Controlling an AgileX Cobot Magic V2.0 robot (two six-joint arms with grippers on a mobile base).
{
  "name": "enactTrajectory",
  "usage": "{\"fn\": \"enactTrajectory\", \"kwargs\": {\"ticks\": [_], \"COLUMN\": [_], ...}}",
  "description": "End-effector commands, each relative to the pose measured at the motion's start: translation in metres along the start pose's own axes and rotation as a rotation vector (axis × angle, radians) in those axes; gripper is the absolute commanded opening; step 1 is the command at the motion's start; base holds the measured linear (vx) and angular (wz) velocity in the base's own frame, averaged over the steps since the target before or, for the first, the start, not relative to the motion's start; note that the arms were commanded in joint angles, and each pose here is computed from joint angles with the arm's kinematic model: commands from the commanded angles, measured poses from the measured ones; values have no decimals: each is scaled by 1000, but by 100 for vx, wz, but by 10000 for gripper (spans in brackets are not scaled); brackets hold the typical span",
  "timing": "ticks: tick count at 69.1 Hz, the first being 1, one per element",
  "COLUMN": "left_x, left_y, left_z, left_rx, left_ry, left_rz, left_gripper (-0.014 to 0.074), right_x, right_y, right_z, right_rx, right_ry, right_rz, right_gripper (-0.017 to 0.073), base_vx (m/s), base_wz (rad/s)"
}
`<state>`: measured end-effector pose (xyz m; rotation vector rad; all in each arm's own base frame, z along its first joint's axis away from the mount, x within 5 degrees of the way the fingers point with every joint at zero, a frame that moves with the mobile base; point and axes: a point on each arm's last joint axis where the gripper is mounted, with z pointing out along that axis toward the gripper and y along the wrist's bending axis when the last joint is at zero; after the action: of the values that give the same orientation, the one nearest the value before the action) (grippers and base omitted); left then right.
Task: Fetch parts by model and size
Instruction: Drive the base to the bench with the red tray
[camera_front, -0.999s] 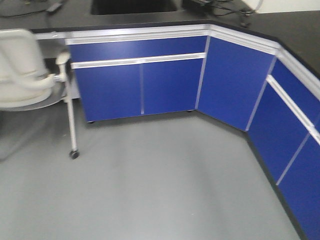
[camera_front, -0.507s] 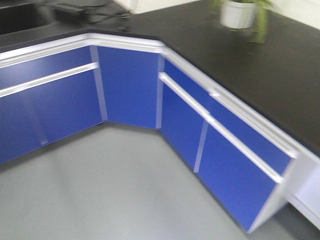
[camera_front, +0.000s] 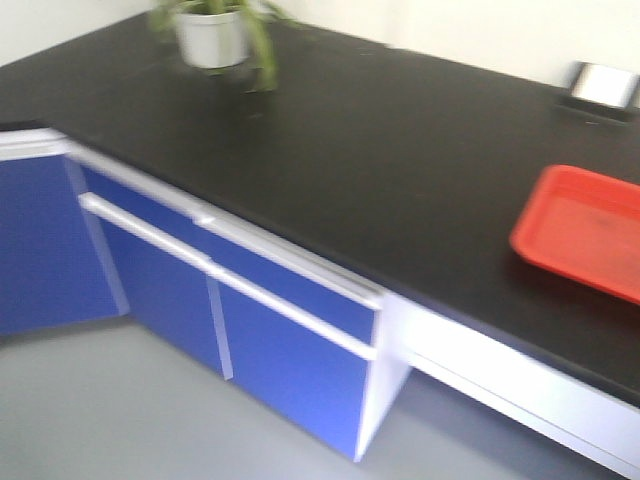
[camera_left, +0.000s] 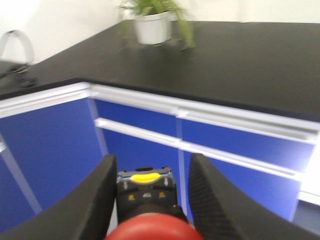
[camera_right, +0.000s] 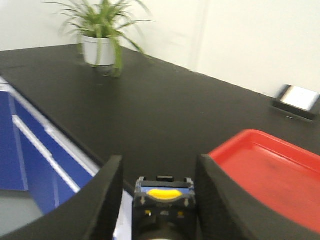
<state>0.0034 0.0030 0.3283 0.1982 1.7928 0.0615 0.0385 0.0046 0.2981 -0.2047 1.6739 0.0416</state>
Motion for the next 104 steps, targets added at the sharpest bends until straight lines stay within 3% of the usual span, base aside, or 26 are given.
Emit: {"fn": "enactTrajectory", "kwargs": {"ticks": [1, 46, 104], "left_x": [-12, -12, -12], "left_y": [1, 1, 1], "left_z": [0, 0, 0], "left_rx": [-2, -2, -2], "left_ry": [-77, -77, -77], "left_rz": [-6, -6, -6], "left_gripper": [-6, -6, -6], "right_x": [-14, -14, -14], "right_y": [-1, -1, -1], "right_z": [-2, -2, -2], "right_rx": [11, 11, 11], "right_ry": [-88, -88, -88], "right_rz": [-11, -11, -11], "right_gripper": [-5, -5, -5], "base_vx": [16, 11, 3], "base_wz": [-71, -66, -13]}}
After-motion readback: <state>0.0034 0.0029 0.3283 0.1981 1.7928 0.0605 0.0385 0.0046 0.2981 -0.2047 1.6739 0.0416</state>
